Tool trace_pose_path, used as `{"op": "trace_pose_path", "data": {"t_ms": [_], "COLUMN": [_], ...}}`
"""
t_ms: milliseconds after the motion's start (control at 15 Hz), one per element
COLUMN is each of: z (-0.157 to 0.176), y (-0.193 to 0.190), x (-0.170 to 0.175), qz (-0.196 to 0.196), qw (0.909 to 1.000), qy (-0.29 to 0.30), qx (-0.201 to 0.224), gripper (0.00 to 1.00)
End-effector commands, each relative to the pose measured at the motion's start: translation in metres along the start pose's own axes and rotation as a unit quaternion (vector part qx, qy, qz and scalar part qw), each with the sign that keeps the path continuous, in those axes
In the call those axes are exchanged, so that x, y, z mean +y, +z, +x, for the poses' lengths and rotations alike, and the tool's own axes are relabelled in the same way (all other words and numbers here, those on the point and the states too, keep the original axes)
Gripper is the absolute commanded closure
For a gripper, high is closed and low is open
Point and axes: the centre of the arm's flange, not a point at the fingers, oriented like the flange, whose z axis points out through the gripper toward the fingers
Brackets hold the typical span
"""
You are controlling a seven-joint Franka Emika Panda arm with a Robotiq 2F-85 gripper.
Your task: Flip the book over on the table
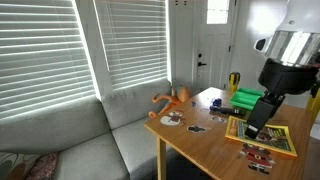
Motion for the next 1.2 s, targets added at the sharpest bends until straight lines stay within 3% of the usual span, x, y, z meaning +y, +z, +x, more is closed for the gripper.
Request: {"op": "trace_pose_path", "data": {"t_ms": [0,400,600,867,1133], "z": [0.000,0.000,-0.002,-0.008,-0.020], "y": [0.000,0.000,-0.002,0.002,0.019], "x": [0.000,0.000,0.027,0.069,0.114], "qz": [0.000,0.000,0.006,0.032,0.024], "qw": [1.0000,1.0000,0.9994,0.9922,0.9891], "qy": [0.000,0.000,-0.033,-0.113,-0.121], "qx": [0.000,0.000,-0.001,-0.041,-0.081], "gripper": [0.00,0.00,0.00,0.00,0.00]}}
